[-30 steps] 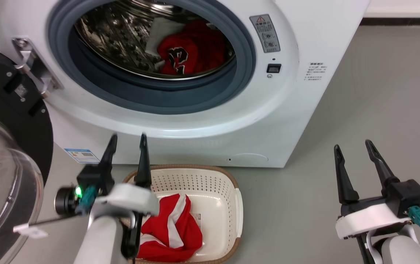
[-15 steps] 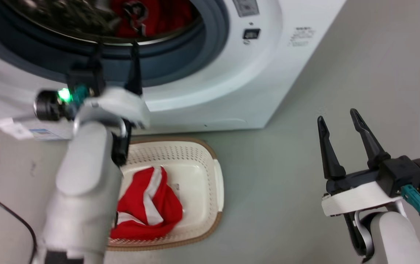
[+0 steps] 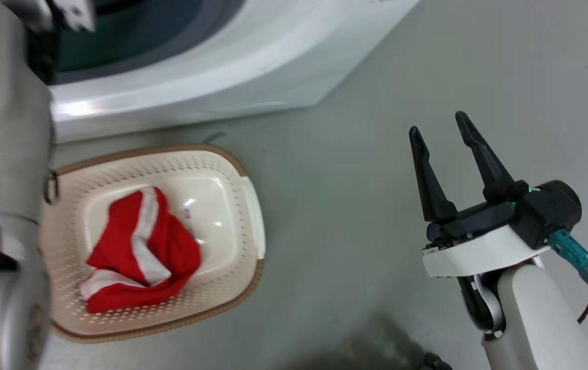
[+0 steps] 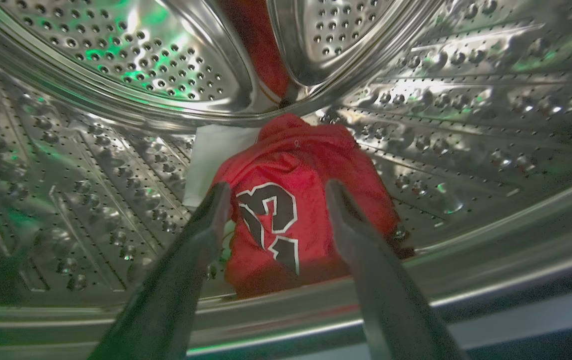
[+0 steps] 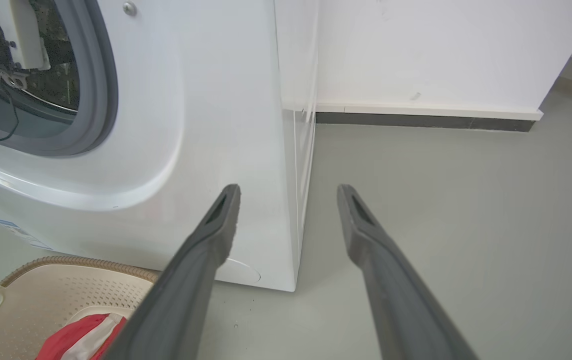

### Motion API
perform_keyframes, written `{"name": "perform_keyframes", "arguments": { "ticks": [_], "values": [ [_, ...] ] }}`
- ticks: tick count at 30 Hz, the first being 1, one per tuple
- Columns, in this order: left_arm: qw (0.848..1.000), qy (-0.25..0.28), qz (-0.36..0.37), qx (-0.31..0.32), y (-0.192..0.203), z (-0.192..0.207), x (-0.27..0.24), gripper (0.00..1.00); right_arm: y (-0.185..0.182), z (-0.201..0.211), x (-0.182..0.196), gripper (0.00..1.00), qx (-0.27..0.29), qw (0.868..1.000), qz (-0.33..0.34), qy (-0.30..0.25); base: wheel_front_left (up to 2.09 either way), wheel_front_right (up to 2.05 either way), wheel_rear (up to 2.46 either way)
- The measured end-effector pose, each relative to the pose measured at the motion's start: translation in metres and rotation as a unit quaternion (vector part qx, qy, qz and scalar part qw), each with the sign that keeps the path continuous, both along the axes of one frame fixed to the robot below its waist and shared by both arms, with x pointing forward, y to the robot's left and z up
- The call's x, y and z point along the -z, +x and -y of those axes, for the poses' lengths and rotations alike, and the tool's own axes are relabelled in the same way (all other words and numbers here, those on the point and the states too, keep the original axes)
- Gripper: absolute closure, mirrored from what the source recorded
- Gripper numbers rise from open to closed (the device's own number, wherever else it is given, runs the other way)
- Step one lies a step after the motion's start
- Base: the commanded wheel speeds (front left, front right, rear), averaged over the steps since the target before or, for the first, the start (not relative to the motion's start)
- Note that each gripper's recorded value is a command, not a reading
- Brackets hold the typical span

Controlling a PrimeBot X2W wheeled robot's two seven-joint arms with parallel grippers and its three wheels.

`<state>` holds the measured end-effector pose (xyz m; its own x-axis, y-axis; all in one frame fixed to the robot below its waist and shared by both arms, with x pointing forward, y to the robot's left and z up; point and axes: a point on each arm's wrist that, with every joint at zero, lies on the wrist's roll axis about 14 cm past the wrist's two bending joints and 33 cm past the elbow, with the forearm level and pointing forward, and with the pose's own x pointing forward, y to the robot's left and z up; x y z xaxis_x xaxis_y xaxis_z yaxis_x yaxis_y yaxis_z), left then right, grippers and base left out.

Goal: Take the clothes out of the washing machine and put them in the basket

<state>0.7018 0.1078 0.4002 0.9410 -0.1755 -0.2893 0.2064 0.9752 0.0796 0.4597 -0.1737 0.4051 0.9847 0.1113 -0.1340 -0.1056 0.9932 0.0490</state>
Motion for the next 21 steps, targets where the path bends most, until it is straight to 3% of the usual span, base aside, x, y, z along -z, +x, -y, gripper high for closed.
{"name": "perform_keyframes", "arguments": {
  "ticks": [10,21],
  "values": [
    [0.988,0.051,-0.147,0.012,0.044,0.007,0.070,0.00,-0.010,0.020,0.038,0.00,0.029,0.998,-0.056,0.005,0.00,0.00,0.00],
    [0.960,0.043,-0.277,-0.012,0.054,0.011,0.129,0.00,-0.023,0.035,0.062,0.00,0.053,0.994,-0.097,0.002,0.00,0.00,0.00]
  ]
}}
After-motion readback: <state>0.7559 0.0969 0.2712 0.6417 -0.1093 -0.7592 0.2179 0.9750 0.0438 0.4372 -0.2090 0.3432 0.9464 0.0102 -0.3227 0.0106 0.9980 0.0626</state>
